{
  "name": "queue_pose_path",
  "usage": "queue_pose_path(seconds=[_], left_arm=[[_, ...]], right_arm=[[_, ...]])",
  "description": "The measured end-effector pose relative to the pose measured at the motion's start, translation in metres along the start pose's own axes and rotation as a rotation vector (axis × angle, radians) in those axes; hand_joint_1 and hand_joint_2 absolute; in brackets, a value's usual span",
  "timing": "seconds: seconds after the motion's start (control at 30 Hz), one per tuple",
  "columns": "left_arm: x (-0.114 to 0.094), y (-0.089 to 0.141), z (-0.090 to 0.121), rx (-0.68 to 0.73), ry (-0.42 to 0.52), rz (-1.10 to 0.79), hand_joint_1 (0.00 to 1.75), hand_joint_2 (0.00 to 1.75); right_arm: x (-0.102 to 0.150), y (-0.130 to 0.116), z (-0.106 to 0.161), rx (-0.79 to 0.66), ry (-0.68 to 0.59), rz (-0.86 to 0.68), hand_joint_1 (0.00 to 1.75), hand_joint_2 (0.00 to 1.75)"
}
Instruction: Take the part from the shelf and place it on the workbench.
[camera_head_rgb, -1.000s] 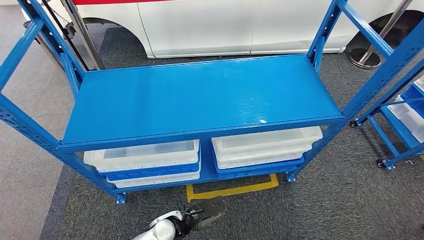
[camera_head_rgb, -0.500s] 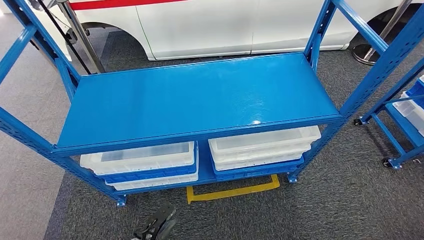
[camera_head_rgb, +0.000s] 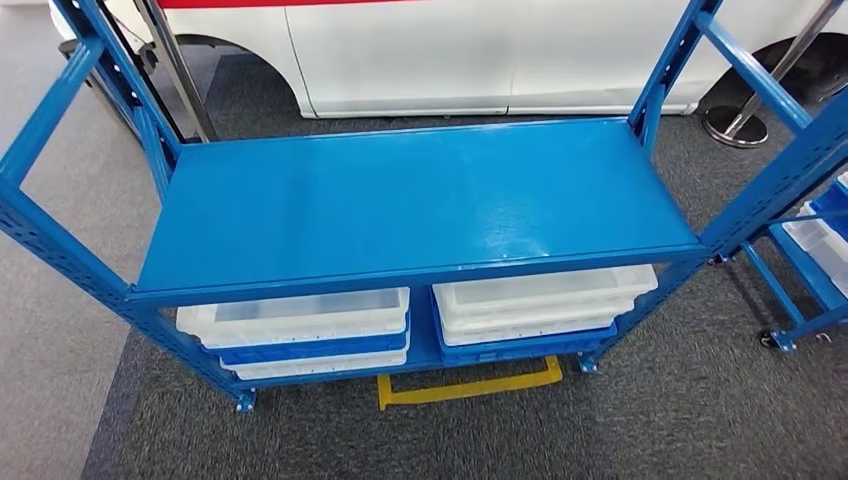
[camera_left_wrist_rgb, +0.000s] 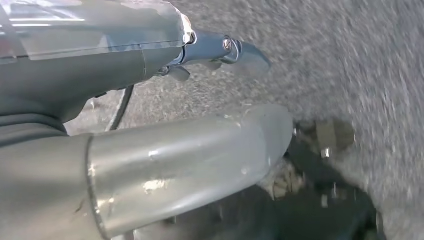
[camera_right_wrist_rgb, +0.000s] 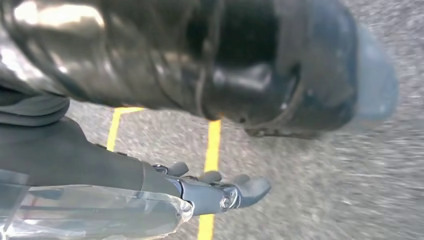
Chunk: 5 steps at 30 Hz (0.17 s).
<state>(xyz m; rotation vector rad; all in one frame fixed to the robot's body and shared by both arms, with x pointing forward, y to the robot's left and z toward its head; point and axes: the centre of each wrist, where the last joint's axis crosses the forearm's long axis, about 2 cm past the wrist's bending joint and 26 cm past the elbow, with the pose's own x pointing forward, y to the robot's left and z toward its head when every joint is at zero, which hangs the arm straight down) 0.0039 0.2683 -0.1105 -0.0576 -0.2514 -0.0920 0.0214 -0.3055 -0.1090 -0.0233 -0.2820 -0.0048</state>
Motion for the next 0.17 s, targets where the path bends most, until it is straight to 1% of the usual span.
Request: queue_pose_path(seconds=[0.17], left_arm=[[-0.0036,0.0075,0.0009,0.028,0.011,0.043,0.00,0.00]], right_arm=[[-0.0110,0.0009,0.0023,-0.003,0.021,-0.008,0.00,0.00]])
